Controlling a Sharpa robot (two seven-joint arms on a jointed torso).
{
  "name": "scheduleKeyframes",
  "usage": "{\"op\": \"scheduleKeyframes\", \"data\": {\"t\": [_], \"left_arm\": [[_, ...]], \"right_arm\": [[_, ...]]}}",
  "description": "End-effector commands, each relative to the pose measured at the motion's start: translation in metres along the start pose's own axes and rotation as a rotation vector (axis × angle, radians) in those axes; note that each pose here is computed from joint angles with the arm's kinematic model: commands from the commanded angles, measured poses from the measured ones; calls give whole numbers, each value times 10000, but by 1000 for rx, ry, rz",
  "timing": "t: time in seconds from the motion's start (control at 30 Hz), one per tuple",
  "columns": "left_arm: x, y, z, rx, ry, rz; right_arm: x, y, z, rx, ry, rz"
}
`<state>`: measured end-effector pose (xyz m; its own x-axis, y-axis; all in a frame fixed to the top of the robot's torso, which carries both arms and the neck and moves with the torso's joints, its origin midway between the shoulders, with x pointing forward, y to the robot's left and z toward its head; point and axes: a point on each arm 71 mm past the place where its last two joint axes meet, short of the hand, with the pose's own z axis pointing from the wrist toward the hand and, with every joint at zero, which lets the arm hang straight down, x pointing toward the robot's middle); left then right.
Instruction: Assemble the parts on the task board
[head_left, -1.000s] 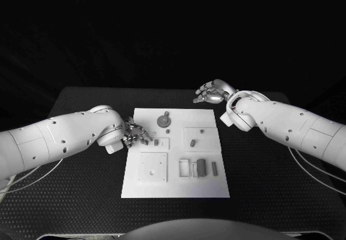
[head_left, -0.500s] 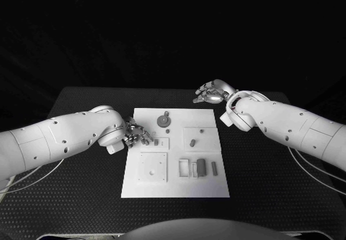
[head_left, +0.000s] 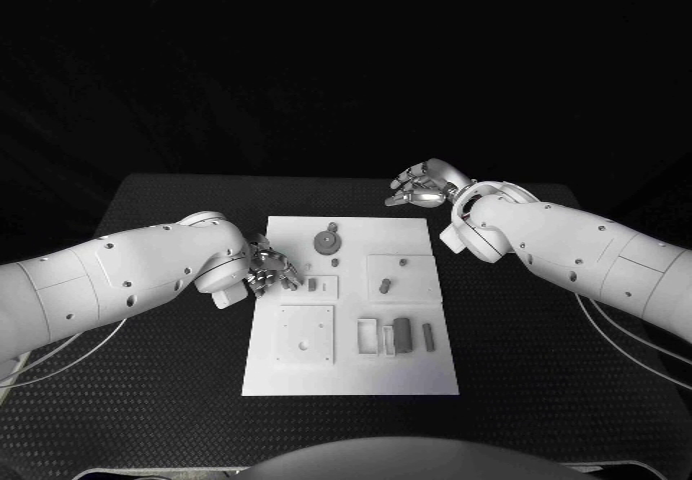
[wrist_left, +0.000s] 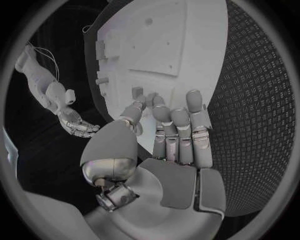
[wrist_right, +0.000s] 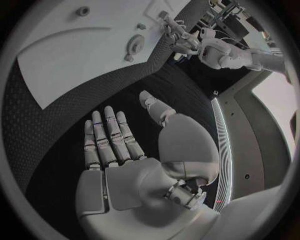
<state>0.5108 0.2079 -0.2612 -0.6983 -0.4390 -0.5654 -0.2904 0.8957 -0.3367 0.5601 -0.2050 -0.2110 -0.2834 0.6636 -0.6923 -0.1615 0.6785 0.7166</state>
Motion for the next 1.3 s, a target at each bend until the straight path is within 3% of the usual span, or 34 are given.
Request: {"op": "scheduleKeyframes", "data": {"t": [0.03,0.8,1.3], "left_arm": [[17,-17,-1,7,10,15],[0,1,1,2,8,13],[14,0,10,-8,40,26]], "right_arm": [[13,7,1,-6,12,0],[20,12,4,-7,13,0],[21,12,6,-7,13,0]]}}
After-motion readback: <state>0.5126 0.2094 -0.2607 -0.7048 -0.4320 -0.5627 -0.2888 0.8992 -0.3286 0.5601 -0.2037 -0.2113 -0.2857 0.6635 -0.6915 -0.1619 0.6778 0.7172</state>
